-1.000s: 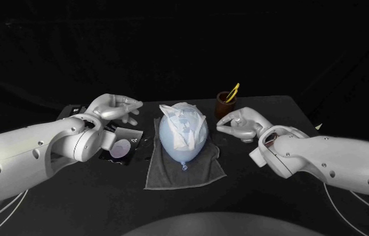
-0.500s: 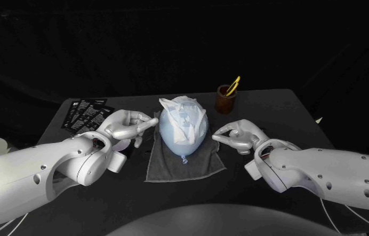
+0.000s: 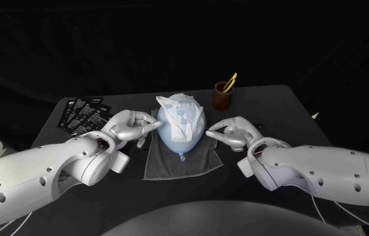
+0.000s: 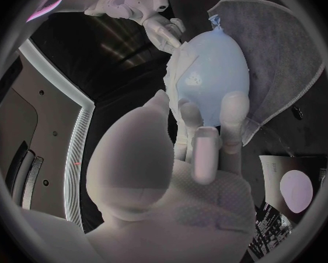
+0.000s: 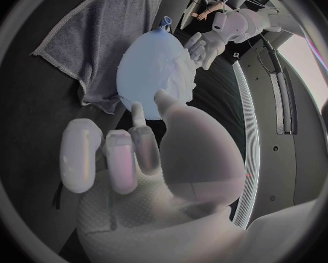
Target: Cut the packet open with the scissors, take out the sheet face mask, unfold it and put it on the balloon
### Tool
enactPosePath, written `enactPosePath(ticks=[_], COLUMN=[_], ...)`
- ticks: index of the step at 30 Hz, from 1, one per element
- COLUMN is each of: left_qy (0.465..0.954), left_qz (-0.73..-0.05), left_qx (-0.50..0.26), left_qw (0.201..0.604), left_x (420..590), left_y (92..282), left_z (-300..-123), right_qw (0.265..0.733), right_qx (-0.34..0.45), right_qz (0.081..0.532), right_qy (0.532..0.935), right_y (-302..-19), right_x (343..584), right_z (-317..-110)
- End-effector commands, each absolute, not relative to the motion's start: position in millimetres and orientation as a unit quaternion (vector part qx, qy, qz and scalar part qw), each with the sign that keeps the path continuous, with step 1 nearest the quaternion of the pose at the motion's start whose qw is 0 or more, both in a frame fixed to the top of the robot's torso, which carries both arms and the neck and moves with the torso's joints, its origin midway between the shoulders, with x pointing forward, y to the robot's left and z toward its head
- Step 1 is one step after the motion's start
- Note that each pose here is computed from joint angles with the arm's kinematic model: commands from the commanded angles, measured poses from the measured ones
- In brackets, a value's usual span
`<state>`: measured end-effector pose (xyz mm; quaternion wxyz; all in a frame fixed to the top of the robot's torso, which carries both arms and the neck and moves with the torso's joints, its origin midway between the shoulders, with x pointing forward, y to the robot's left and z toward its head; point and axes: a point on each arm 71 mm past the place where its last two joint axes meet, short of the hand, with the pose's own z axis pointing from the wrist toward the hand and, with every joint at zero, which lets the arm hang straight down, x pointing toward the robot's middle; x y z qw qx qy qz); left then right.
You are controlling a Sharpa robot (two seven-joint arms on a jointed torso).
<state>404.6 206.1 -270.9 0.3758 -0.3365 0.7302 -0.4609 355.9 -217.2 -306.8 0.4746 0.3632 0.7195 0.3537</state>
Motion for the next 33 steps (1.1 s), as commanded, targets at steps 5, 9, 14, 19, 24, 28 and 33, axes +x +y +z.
enactPosePath(ticks=[5, 9, 14, 19, 24, 28, 33], left_qy=[0.717, 0.715, 0.721, 0.723, 0.721, 0.719, 0.710], left_qz=[-0.433, -0.422, -0.403, -0.389, -0.384, -0.388, -0.392], left_qx=[-0.350, -0.356, -0.360, -0.364, -0.362, -0.356, -0.348], left_qw=[0.421, 0.428, 0.433, 0.440, 0.448, 0.454, 0.470], left_x=[411.9, 413.9, 415.5, 416.9, 417.5, 417.8, 418.9], left_y=[209.9, 211.3, 212.3, 213.1, 213.1, 212.3, 213.2], left_z=[-272.6, -274.0, -276.5, -277.8, -277.3, -276.2, -273.7], right_qw=[0.507, 0.512, 0.512, 0.511, 0.510, 0.510, 0.511], right_qx=[0.361, 0.359, 0.357, 0.356, 0.356, 0.356, 0.356], right_qz=[0.375, 0.381, 0.388, 0.389, 0.387, 0.383, 0.379], right_qy=[0.687, 0.681, 0.678, 0.678, 0.681, 0.683, 0.685], right_y=[-213, -209, -204, -202, -201, -202, -202], right_x=[356, 355, 355, 356, 357, 359, 360], right_z=[-299, -297, -295, -296, -297, -298, -299])
